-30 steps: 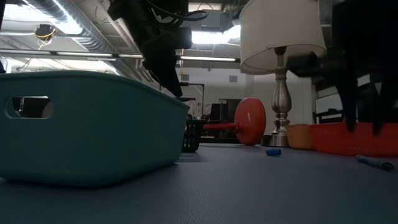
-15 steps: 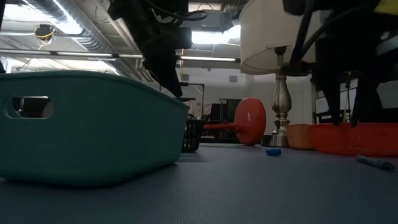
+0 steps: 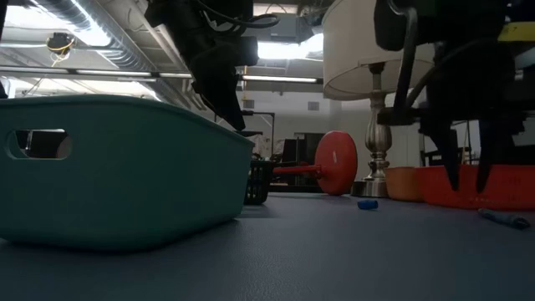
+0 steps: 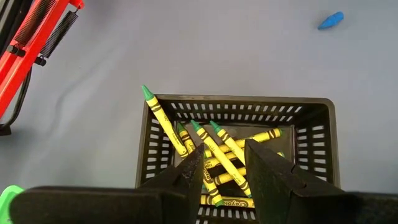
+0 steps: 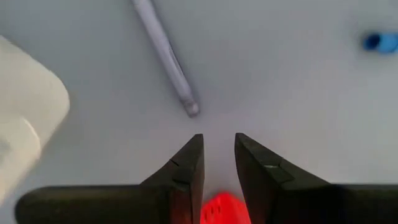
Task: Sort crayons
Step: Put the dark blue crayon into the red bin
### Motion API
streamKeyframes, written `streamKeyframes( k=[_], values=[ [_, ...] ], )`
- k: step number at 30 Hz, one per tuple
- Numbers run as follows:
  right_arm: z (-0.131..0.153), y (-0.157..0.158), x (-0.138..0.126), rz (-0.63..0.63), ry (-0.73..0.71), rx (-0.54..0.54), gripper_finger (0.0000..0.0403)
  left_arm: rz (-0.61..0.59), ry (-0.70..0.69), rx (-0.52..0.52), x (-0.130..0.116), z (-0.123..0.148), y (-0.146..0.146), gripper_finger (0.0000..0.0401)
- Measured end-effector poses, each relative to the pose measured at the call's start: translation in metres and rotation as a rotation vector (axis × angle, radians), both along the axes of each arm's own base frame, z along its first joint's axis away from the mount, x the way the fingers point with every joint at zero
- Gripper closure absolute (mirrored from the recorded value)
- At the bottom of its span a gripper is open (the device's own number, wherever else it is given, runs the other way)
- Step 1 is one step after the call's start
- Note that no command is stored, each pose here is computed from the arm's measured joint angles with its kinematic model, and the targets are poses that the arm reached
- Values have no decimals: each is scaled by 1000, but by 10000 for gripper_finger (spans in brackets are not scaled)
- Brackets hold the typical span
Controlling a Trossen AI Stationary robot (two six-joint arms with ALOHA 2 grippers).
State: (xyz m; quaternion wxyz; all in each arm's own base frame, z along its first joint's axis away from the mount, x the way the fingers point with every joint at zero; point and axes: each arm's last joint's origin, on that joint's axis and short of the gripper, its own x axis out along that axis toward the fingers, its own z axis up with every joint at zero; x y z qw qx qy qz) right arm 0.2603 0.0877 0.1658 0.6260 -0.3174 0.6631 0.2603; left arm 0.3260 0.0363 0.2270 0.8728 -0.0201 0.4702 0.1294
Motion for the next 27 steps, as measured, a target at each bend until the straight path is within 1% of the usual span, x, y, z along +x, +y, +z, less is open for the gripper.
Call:
streamKeyframes(
  k=[4, 10, 27],
  values=[
    [-3, 1, 1, -1, -25, 31, 315, 0, 0, 0, 0, 0, 0, 301],
    [-9, 2, -1, -1, -10, 77, 315, -1, 0, 0, 0, 0, 0, 301],
    [-9, 4, 0, -1, -17, 127, 315, -1, 0, 0, 0, 0, 0, 301]
  ],
)
